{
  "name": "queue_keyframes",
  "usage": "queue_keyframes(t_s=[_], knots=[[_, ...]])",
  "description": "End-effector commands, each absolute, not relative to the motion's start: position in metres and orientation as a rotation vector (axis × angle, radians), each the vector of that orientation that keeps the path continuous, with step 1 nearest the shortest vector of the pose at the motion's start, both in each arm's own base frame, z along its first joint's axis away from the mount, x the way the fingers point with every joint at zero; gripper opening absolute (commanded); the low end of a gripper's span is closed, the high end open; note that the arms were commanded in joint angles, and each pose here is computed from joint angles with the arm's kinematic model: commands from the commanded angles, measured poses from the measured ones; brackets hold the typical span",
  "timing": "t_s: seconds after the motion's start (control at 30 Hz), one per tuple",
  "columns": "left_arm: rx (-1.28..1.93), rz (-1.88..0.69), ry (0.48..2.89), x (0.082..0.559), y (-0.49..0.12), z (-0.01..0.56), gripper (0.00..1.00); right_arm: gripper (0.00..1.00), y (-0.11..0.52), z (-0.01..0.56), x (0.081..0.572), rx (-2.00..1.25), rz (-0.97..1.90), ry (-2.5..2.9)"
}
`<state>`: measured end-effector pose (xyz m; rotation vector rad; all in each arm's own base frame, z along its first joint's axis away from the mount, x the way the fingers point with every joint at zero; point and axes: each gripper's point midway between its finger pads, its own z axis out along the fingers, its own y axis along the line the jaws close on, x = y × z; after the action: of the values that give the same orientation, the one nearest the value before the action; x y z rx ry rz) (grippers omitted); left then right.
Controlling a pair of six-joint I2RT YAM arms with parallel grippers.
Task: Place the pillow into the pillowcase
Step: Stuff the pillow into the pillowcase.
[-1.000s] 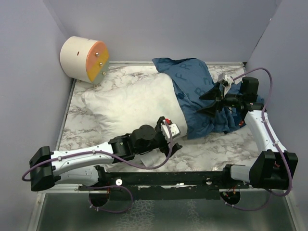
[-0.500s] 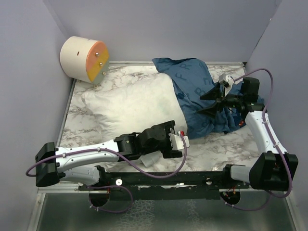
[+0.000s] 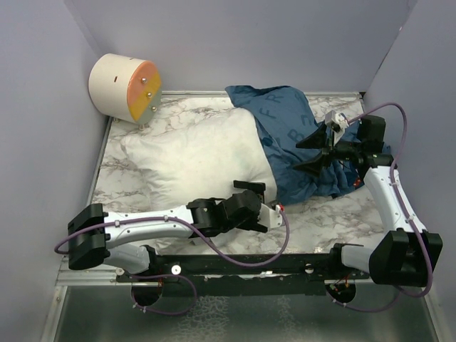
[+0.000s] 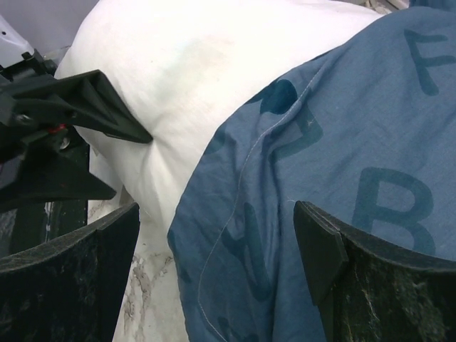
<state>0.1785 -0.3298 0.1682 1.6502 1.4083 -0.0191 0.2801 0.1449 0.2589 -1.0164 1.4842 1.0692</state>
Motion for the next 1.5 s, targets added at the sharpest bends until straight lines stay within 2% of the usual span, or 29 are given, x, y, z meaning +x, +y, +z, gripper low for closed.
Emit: queue_keyframes(t_s=[0.0,0.27,0.43,0.5,0.53,0.6,0.7,0.73,1.17,1.3,1.47], knots=[[1.556,0.341,1.405,0.218,-0.307,0.175,0.99,0.89,0.145,0.269,0.271,-1.049,1.062,1.430],[1.467,0.525,1.506,0.250,-0.294,0.147,0.95,0.88,0.147,0.267,0.270,-1.052,1.092,1.425],[1.421,0.503,1.592,0.263,-0.286,0.132,0.79,0.88,0.146,0.266,0.271,-1.053,1.074,1.431],[1.415,0.466,1.617,0.266,-0.286,0.130,0.66,0.88,0.146,0.266,0.271,-1.053,1.069,1.432],[1.410,0.443,1.627,0.266,-0.287,0.129,0.53,0.88,0.145,0.266,0.271,-1.053,1.067,1.433],[1.394,0.390,1.642,0.267,-0.289,0.131,0.19,0.88,0.145,0.264,0.272,-1.051,1.068,1.437],[1.387,0.261,1.655,0.264,-0.299,0.135,0.02,0.88,0.145,0.263,0.274,-1.048,1.062,1.445],[1.381,0.218,1.659,0.263,-0.302,0.137,0.00,0.88,0.144,0.262,0.274,-1.047,1.059,1.447],[1.238,-0.326,1.675,0.246,-0.340,0.189,0.00,0.89,0.132,0.258,0.270,-1.191,0.788,1.443],[1.186,-0.452,1.700,0.243,-0.349,0.200,0.00,0.99,0.133,0.260,0.261,-1.249,0.748,1.385],[1.145,-0.575,1.736,0.239,-0.358,0.205,0.00,1.00,0.137,0.262,0.251,-1.284,0.715,1.291]])
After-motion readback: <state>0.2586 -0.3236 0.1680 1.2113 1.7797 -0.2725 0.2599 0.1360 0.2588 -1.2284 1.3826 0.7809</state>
